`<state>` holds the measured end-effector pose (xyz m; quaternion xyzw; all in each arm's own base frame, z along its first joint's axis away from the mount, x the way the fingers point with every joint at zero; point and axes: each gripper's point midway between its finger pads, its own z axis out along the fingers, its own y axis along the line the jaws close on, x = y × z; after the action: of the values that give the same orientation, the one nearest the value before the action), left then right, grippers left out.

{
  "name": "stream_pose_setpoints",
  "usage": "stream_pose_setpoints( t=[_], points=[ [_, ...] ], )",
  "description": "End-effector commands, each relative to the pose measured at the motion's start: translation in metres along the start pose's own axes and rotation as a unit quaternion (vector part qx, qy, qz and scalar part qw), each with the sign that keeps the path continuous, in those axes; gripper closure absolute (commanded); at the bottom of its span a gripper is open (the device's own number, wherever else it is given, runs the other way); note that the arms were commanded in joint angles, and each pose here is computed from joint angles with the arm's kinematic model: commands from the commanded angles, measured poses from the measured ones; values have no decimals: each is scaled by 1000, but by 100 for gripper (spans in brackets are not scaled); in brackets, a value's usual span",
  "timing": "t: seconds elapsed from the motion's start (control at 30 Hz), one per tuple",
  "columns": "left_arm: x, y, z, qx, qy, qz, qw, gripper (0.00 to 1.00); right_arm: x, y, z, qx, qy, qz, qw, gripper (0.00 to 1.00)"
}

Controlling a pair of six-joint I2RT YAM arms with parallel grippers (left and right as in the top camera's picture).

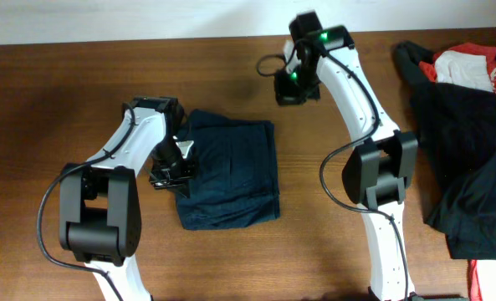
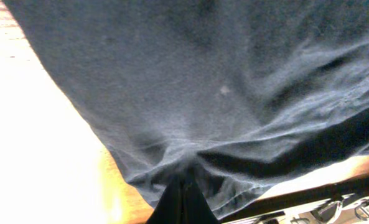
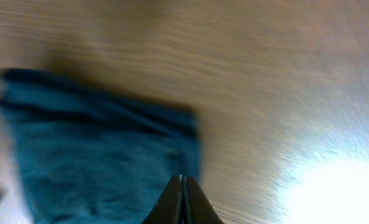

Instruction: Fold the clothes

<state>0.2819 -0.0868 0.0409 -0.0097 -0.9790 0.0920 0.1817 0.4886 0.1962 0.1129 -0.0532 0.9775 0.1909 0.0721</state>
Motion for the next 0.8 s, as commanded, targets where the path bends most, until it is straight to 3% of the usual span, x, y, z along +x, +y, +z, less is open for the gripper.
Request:
stream_pose_setpoints(
  t=[0.0, 0.2, 0.3, 0.5, 0.6, 0.67, 0.7, 0.73, 0.77],
  points=[
    [-4, 2, -2, -8, -14, -4, 1000, 100, 13, 48, 8, -19, 7, -71, 997, 93],
    [-6, 2, 0, -5, -16, -5, 1000, 99, 76, 65, 100, 5, 93, -94, 991, 92],
    [-7, 7, 22, -5, -19, -4, 1000, 99, 88, 36, 123, 46, 102, -69, 991, 91],
    [12, 19, 57, -12, 10, -12, 1000, 99, 68, -5, 109, 75, 85, -36, 993, 92],
    [15, 20, 45, -11, 17, -19, 1000, 99, 56, -11, 90, 77, 76, -23, 994, 96],
    [1, 12, 9, -8, -22, -11, 1000, 99, 23, -3, 43, 68, 30, -19, 997, 95],
    [-9, 6, -13, -5, -55, -4, 998, 99, 10, 1, 20, 64, 7, -19, 998, 82],
    [-23, -2, -41, 0, -100, 6, 995, 97, -3, 5, -5, 60, -19, -18, 998, 45],
    [-33, -5, -61, -3, -134, 11, 991, 74, -14, 6, -32, 55, -47, -17, 997, 1]
  ],
)
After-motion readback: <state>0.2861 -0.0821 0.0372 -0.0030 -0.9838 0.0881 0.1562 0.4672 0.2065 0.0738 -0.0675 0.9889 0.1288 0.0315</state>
